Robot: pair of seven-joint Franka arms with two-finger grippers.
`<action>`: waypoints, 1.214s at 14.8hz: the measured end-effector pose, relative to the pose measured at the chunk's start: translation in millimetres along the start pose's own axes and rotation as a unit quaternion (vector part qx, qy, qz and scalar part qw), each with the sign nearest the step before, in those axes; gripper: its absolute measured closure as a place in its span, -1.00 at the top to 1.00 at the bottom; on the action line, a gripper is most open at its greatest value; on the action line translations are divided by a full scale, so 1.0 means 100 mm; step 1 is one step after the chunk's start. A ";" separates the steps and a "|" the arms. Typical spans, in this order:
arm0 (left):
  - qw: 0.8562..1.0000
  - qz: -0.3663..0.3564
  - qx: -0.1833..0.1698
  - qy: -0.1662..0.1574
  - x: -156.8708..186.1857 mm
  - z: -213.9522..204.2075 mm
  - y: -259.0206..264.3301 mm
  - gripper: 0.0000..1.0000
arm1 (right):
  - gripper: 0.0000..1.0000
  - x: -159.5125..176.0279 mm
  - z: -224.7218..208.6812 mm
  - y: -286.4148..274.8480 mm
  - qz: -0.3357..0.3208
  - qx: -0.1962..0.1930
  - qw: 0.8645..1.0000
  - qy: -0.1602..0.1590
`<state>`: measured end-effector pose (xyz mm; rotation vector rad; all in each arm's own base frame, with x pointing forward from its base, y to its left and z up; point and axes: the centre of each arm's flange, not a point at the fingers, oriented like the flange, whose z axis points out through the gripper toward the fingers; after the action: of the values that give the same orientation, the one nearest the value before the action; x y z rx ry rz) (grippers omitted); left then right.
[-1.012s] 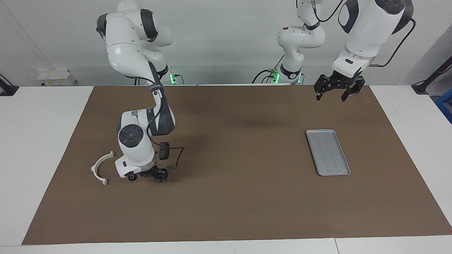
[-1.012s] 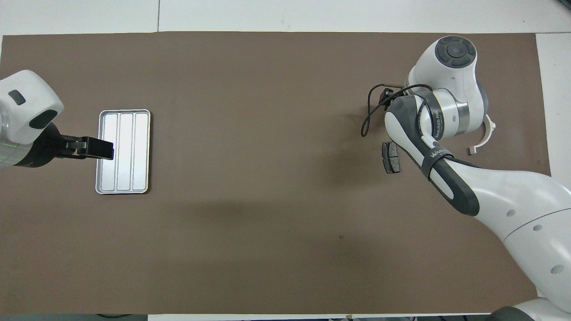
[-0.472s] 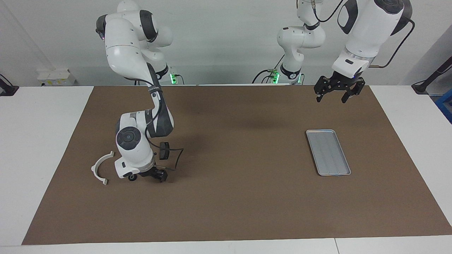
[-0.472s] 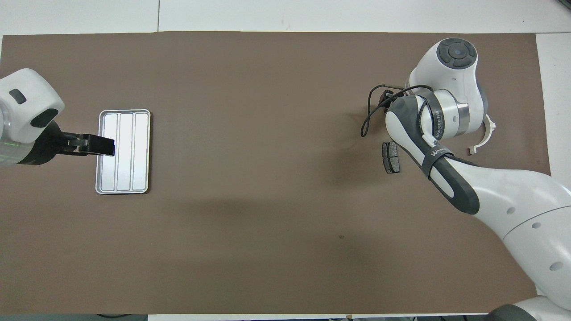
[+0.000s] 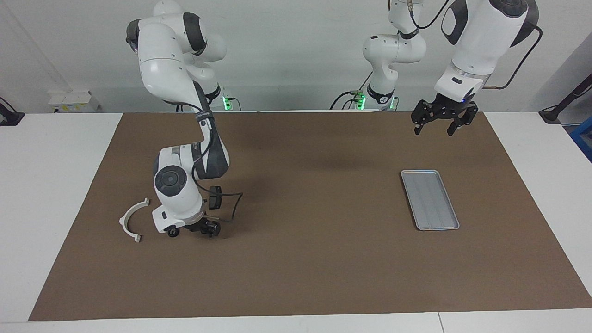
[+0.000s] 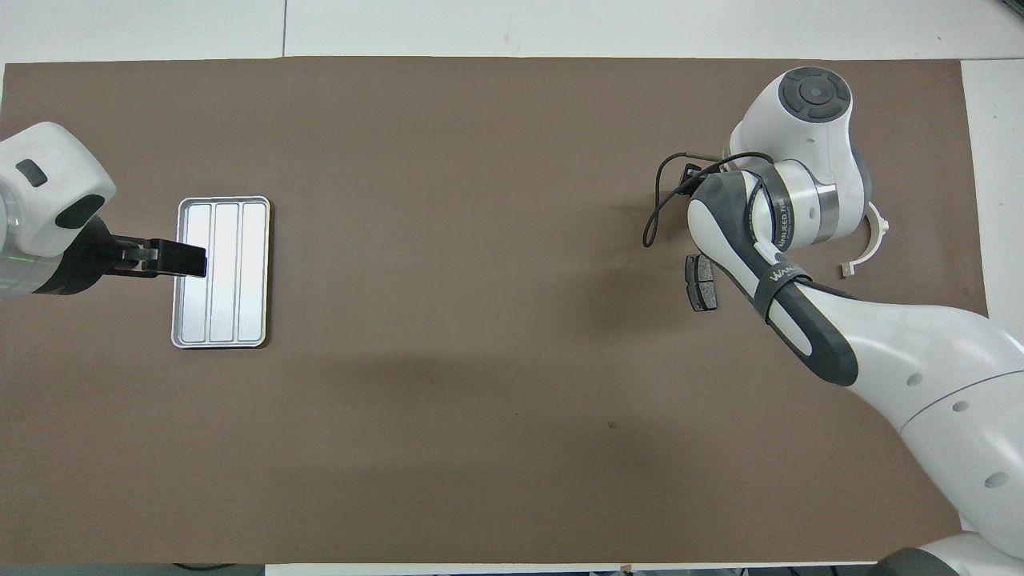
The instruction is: Pick bearing gear from pile to tray
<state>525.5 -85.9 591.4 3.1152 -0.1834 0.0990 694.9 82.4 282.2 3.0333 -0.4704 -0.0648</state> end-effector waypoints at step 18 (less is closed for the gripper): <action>1.000 0.000 -0.001 0.016 0.01 0.01 0.00 1.00 | -0.51 -0.45 -1.81 -0.32 -0.046 -0.040 0.995 -0.078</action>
<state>527.0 -86.4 590.2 3.1103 -0.1835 0.1498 671.0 138.3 461.2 2.9835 -0.3279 -0.3203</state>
